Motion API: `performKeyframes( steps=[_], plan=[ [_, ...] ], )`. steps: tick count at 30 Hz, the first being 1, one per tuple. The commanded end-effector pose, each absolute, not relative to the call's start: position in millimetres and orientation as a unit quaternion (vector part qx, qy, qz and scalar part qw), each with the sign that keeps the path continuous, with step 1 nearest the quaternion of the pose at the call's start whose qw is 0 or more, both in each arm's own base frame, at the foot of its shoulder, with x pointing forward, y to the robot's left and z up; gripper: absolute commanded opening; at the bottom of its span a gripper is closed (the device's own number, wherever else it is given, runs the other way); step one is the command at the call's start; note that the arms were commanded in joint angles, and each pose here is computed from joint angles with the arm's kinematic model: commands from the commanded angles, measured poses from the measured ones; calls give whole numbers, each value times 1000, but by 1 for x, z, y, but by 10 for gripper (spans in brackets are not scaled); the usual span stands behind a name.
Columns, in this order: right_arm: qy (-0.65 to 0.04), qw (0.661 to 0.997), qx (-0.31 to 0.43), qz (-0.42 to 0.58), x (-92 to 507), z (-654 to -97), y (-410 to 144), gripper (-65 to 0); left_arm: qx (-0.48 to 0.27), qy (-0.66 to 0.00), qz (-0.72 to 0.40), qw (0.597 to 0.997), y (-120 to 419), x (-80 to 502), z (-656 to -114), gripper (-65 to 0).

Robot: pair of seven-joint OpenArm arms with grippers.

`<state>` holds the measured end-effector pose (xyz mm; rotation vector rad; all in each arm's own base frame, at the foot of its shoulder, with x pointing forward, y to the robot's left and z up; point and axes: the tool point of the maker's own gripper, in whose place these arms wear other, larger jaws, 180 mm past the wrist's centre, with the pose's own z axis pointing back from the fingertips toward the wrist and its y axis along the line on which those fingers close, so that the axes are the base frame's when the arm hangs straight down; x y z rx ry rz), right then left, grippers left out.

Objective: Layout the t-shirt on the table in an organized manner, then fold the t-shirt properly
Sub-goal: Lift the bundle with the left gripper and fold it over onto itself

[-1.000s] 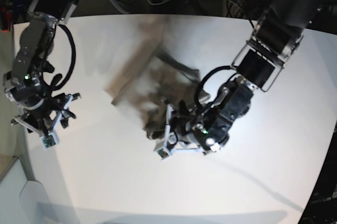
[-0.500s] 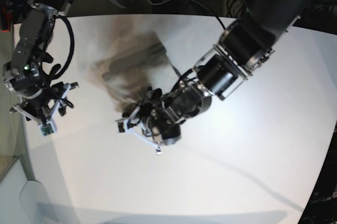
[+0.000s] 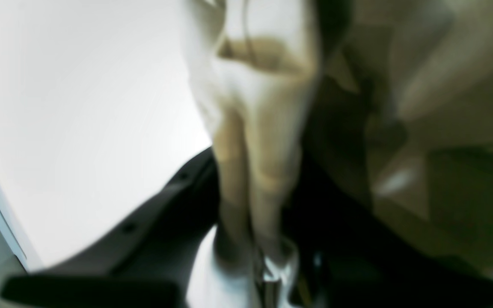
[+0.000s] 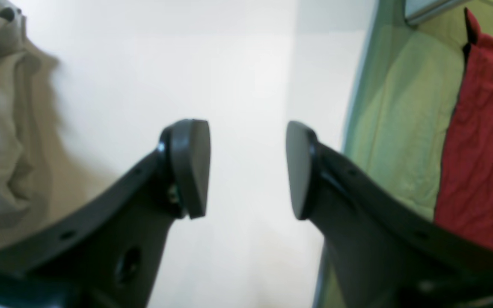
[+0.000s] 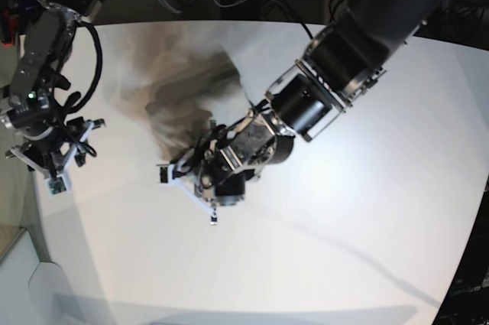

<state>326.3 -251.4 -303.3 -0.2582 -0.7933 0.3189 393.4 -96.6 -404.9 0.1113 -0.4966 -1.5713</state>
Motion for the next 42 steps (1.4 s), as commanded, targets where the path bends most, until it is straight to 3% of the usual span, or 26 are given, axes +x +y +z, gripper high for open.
performKeyframes(
  steps=[1, 7, 9, 12, 22, 26, 35, 42],
  plan=[
    [-405, 890, -131, 165, 333, -288, -252, -355, 59, -249, -697, 670, -107, 407, -383, -471],
    [-405, 890, -131, 165, 333, -288, -252, -355, 58, -251, -695, 672, -107, 409, -382, -134],
    [-405, 890, -131, 165, 333, -288, -252, -355, 58, -257, -695, 669, -110, 410, -377, -54],
    [-405, 890, -130, 166, 333, -289, -251, -355, 60, -278, -695, 660, -117, 413, -363, 0],
    [-401, 892, -125, 168, 329, -294, -248, -355, 61, -312, -668, 672, -108, 430, -340, 0],
    [-401, 892, -125, 168, 329, -294, -248, -355, 123, -308, -674, 660, -90, 446, -336, 0],
    [-399, 893, -122, 168, 329, -295, -246, -355, 106, -369, -564, 731, -56, 485, -292, 0],
    [-399, 894, -115, 165, 328, -298, -241, -355, 99, -403, -533, 737, -49, 485, -273, 0]
  ],
)
